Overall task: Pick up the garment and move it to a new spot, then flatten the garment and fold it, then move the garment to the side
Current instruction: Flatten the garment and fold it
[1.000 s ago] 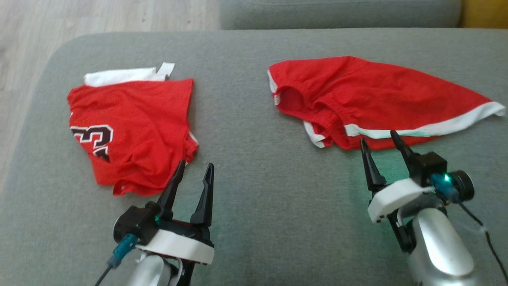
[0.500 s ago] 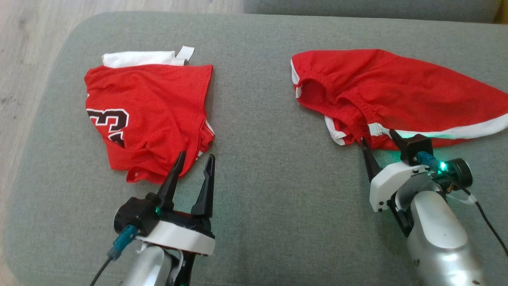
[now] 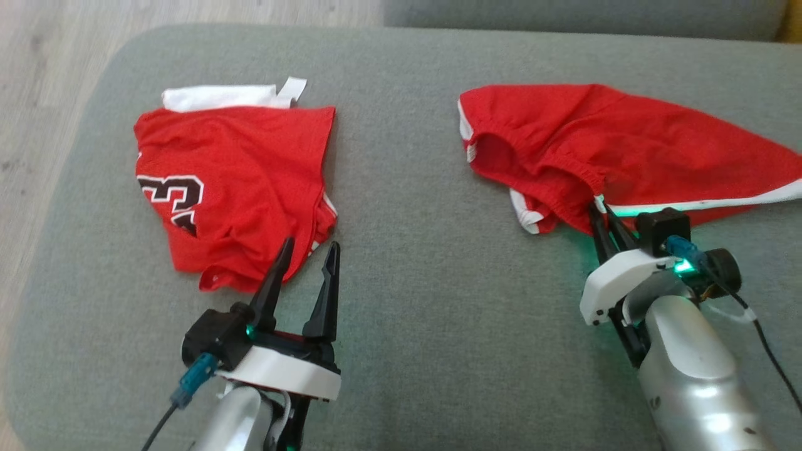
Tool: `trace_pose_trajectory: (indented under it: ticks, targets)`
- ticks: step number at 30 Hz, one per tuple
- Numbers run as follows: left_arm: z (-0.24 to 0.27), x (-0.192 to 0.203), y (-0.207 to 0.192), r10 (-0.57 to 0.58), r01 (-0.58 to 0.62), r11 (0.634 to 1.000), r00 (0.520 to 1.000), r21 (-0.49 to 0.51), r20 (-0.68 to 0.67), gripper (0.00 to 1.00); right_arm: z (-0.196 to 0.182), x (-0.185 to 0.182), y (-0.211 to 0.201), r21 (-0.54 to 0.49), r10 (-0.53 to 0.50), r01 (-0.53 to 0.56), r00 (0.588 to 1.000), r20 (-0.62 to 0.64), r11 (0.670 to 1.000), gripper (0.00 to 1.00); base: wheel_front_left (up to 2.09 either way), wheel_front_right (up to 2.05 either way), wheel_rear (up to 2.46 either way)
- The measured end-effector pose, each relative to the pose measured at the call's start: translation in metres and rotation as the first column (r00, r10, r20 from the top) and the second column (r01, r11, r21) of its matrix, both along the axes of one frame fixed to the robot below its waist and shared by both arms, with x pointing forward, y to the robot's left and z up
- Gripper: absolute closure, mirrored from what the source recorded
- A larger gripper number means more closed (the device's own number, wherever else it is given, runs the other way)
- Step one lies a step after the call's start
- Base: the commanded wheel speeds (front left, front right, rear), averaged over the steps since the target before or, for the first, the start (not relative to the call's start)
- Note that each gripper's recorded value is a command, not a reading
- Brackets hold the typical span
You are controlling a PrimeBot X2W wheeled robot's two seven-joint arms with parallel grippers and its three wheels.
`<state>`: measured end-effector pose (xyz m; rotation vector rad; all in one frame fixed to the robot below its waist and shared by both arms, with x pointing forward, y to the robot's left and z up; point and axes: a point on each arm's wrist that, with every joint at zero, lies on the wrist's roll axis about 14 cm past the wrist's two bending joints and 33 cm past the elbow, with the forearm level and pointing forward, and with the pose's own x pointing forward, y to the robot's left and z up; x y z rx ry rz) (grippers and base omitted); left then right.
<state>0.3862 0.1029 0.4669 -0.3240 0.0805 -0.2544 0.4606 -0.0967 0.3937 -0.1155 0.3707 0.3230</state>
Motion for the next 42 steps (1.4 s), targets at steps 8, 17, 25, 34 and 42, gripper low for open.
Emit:
trace_pose_trajectory:
  ticks: [8,17,25,34,42]
  targets:
    - [0.017,-0.002,-0.012,-0.033,0.034,0.999,0.998,-0.006,0.051,0.0,0.041,-0.021,0.019,0.099,0.039,-0.052,0.991,0.124,0.994,1.0,0.0,0.0,0.0]
    - [0.031,-0.012,-0.019,-0.054,0.055,0.998,0.994,-0.009,0.091,0.0,0.051,-0.076,0.06,0.097,0.183,-0.192,0.979,0.093,0.977,1.0,0.0,0.0,0.0]
    - [0.036,-0.019,-0.01,-0.034,0.034,0.999,0.993,0.0,0.109,0.0,0.039,-0.124,0.102,0.106,0.323,-0.321,0.947,0.005,0.941,1.0,0.0,0.0,0.0]
    - [0.033,-0.023,-0.007,-0.029,0.028,1.0,0.994,0.007,0.101,0.0,0.041,-0.139,0.113,0.139,0.353,-0.348,0.936,-0.013,0.927,0.0,0.0,0.0,0.0]
    - [0.033,-0.019,-0.021,-0.07,0.07,0.998,0.992,0.005,0.1,0.0,0.077,-0.092,0.048,0.19,0.103,-0.132,0.982,0.157,0.973,0.0,0.0,0.0,0.0]
